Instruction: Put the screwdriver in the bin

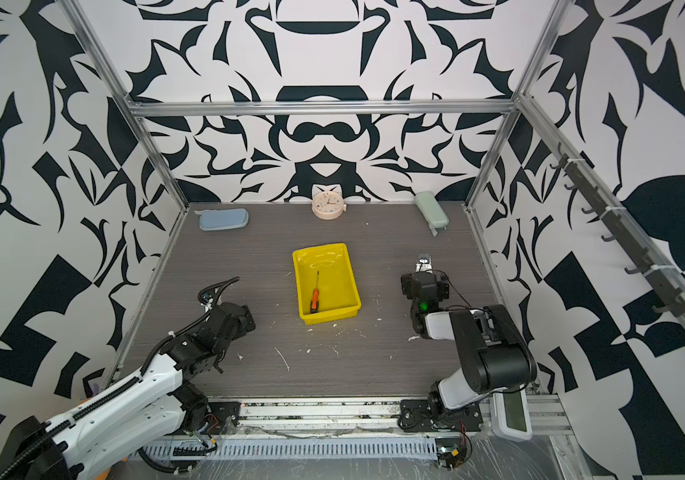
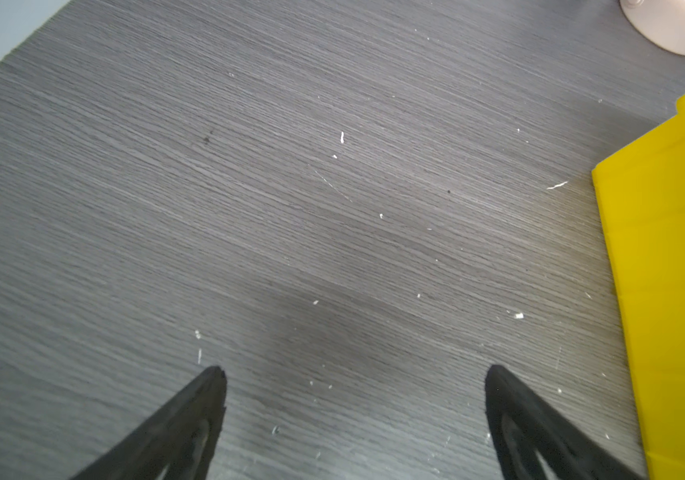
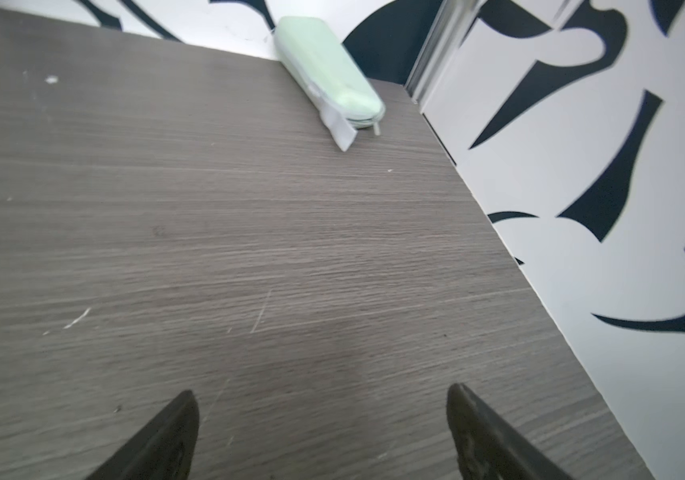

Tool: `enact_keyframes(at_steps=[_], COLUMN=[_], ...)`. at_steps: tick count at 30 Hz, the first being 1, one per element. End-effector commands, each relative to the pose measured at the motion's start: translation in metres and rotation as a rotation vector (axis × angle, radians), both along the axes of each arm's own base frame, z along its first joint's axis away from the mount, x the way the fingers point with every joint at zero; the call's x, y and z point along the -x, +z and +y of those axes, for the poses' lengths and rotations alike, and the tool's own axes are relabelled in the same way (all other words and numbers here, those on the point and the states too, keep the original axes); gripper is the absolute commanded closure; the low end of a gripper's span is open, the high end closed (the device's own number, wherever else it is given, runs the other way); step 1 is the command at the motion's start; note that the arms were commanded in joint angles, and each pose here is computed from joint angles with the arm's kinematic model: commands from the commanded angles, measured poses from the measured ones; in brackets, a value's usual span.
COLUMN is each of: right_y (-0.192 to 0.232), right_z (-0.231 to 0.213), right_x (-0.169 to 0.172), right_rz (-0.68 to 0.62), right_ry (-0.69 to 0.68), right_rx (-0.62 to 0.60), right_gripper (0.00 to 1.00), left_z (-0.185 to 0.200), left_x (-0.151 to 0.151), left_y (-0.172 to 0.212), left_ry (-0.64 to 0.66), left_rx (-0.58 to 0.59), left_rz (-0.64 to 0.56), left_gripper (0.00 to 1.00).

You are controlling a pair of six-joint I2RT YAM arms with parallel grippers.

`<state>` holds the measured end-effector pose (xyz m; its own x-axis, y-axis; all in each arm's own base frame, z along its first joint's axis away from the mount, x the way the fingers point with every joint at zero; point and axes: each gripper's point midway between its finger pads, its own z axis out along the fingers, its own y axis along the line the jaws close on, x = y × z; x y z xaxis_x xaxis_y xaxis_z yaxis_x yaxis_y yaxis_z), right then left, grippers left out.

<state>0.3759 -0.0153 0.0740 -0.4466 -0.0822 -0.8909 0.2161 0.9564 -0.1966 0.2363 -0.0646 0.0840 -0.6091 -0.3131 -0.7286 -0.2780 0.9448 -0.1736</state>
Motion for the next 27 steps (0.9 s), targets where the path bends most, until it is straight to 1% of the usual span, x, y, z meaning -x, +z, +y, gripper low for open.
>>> enact_keyframes(at_steps=[1, 3, 5, 6, 7, 8, 9, 13, 16, 17, 18, 20, 21, 22, 25, 27], right_y=[0.016, 0.013, 0.014, 0.013, 0.011, 0.011, 0.012, 0.011, 0.011, 0.011, 0.012, 0.011, 0.011, 0.011, 0.011, 0.011], right_z=[0.006, 0.007, 0.005, 0.003, -0.001, -0.001, -0.002, 0.004, 0.005, 0.005, 0.006, 0.006, 0.006, 0.007, 0.006, 0.006], right_x=[-0.004, 0.002, 0.001, -0.001, -0.002, -0.004, -0.002, -0.004, -0.004, -0.004, -0.004, -0.004, -0.005, -0.005, -0.005, -0.005], right_rz=[-0.154, -0.139, -0.144, -0.14, -0.121, -0.104, -0.117, -0.109, -0.112, -0.111, -0.113, -0.111, -0.108, -0.106, -0.108, -0.107], right_ry=[0.023, 0.029, 0.021, 0.009, -0.017, -0.024, -0.029, 0.008, 0.014, 0.014, 0.015, 0.017, 0.02, 0.023, 0.022, 0.021], right_rx=[-0.054, -0.068, -0.055, -0.051, -0.05, -0.048, -0.055, -0.052, -0.054, -0.053, -0.053, -0.053, -0.051, -0.051, -0.051, -0.051], right_gripper=[0.07, 0.08, 0.08, 0.02, 0.0, 0.0, 0.0, 0.0, 0.0, 0.0, 0.0, 0.0, 0.0, 0.0, 0.0, 0.0], left_z=[-0.011, -0.008, -0.003, 0.001, 0.004, 0.009, 0.015, 0.038, 0.059, 0.061, 0.054, 0.031, 0.025, 0.03, 0.052, 0.061], left_x=[-0.006, -0.005, -0.006, -0.007, -0.009, -0.011, -0.014, -0.024, -0.027, -0.03, -0.038, -0.054, -0.06, -0.066, -0.077, -0.084], left_y=[0.013, 0.015, 0.019, 0.023, 0.029, 0.038, 0.047, 0.092, 0.125, 0.129, 0.133, 0.124, 0.118, 0.113, 0.1, 0.095], left_ry=[-0.042, -0.035, -0.015, -0.003, 0.006, 0.025, 0.053, 0.182, 0.313, 0.306, 0.232, -0.011, -0.092, -0.088, -0.002, 0.033], left_rx=[0.03, 0.03, 0.02, 0.003, -0.011, -0.032, -0.05, -0.117, -0.219, -0.251, -0.283, -0.367, -0.405, -0.423, -0.45, -0.436], left_rz=[-0.03, -0.044, -0.072, -0.095, -0.12, -0.155, -0.197, -0.383, -0.551, -0.584, -0.618, -0.62, -0.606, -0.592, -0.556, -0.575], left_gripper=[0.0, 0.0, 0.0, 0.0, 0.0, 0.0, 0.0, 0.0, 0.0, 0.01, 0.01, 0.01, 0.0, 0.0, 0.0, 0.0])
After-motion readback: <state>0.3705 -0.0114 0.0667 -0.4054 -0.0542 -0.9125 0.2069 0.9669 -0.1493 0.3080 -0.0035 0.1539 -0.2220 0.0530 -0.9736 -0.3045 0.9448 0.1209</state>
